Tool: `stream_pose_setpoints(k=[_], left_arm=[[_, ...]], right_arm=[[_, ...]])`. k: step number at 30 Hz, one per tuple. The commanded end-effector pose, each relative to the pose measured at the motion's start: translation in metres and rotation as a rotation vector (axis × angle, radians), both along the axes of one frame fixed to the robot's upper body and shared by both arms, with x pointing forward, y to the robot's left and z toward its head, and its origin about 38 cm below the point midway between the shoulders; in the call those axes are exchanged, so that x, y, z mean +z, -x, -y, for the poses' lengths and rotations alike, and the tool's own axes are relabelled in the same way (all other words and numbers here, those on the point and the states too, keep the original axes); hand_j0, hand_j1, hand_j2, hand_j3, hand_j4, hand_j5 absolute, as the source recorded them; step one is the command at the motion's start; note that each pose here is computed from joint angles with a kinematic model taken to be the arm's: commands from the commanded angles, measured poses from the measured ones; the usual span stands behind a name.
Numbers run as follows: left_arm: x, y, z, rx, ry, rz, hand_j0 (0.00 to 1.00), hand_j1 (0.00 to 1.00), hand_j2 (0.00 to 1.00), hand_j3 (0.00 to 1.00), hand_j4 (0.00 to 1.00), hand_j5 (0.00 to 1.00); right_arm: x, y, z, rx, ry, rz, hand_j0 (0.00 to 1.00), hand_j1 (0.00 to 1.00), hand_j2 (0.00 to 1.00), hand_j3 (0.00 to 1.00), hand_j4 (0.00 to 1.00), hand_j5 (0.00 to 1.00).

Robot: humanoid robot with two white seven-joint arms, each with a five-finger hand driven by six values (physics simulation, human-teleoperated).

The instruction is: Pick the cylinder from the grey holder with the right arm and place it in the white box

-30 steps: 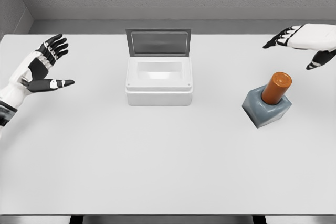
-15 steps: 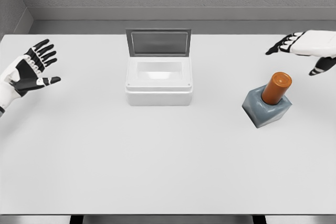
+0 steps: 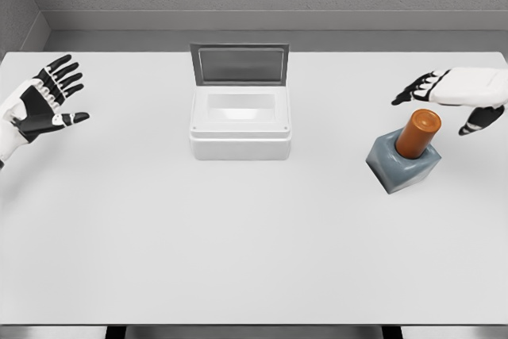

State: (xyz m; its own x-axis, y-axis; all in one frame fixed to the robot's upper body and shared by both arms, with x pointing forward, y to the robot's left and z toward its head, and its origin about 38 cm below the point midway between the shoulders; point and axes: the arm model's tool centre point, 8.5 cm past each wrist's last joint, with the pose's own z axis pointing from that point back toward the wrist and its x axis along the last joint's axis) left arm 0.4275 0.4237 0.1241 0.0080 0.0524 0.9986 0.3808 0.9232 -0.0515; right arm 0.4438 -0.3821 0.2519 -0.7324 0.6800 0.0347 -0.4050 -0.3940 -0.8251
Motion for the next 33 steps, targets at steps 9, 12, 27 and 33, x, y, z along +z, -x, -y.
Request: stream_pose_setpoints(k=[9,12,27,33], left_arm=[[0.013,0.000,-0.003,0.009,-0.029,0.118,1.00,1.00,1.00,1.00,1.00,1.00],[0.022,0.000,-0.003,0.013,-0.047,0.203,1.00,1.00,1.00,1.00,1.00,1.00],[0.014,0.001,0.028,-0.064,-0.148,0.239,1.00,1.00,1.00,1.00,1.00,1.00],[-0.010,0.001,0.088,-0.171,-0.162,0.223,1.00,1.00,1.00,1.00,1.00,1.00]], right_arm=[[0.001,-0.002,-0.003,0.001,-0.008,0.001,1.00,1.00,1.00,1.00,1.00,1.00],[0.004,-0.003,-0.001,-0.003,-0.009,0.010,1.00,1.00,1.00,1.00,1.00,1.00],[0.019,0.012,-0.007,0.033,-0.032,0.029,1.00,1.00,1.00,1.00,1.00,1.00],[0.019,0.015,-0.012,0.038,-0.060,0.009,1.00,1.00,1.00,1.00,1.00,1.00]])
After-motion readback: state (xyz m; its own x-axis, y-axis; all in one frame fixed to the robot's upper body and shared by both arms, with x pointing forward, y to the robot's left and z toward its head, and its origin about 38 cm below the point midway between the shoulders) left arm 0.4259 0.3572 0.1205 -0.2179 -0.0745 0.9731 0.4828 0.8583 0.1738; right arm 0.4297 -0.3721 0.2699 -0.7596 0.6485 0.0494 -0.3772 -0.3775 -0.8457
